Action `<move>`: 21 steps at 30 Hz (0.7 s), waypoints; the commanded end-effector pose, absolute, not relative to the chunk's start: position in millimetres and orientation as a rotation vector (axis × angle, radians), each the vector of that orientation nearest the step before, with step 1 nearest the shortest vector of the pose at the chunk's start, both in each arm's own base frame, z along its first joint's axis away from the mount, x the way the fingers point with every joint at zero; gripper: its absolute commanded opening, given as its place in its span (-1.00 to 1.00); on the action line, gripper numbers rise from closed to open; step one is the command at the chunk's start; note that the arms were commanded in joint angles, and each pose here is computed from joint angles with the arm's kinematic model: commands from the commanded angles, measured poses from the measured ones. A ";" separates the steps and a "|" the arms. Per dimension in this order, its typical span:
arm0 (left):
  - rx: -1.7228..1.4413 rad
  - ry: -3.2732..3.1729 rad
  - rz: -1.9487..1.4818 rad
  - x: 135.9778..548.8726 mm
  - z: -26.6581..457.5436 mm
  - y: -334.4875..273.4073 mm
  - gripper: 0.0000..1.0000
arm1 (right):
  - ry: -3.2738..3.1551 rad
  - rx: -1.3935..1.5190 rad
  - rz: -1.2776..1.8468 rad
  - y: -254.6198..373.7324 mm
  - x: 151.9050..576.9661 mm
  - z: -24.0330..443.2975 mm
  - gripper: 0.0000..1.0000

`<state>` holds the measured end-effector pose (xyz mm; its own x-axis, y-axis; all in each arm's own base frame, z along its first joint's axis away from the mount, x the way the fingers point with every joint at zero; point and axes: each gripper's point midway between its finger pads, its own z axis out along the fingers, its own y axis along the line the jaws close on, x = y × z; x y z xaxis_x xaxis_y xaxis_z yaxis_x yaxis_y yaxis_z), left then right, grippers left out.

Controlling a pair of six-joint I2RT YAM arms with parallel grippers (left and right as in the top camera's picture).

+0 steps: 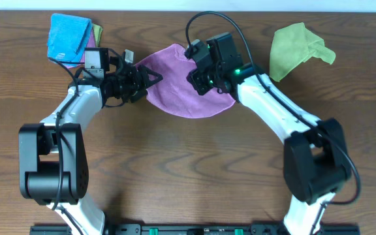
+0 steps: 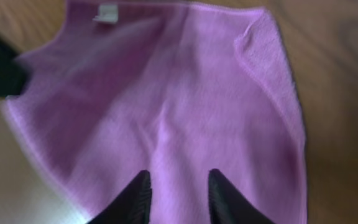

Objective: Fold the cloth

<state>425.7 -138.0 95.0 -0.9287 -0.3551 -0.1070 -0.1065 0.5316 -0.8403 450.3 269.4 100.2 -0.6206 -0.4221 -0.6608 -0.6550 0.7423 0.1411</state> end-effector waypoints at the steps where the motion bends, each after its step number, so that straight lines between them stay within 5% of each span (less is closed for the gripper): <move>1: -0.347 2.509 -1.327 423.7 98.2 -141.6 0.34 | 2.334 -0.772 0.509 276.2 461.4 81.3 -0.35; 11: -0.328 2.566 -1.247 417.9 87.9 -157.0 0.36 | 2.512 -0.818 0.723 293.0 412.8 50.8 -0.42; 17: -0.338 2.568 -1.214 420.1 85.5 -154.0 0.36 | 2.505 -0.917 0.589 306.7 401.8 40.7 -0.48; 21: -0.338 2.567 -1.214 420.2 85.6 -154.0 0.36 | 2.500 -0.954 0.525 313.5 401.3 24.3 -0.73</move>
<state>419.0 -156.7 81.9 -0.9363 -0.3309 -0.1179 -0.1137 0.6030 -0.7896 398.2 312.7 38.9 -0.6895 -0.5118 -0.5124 -0.6861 0.6882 0.2358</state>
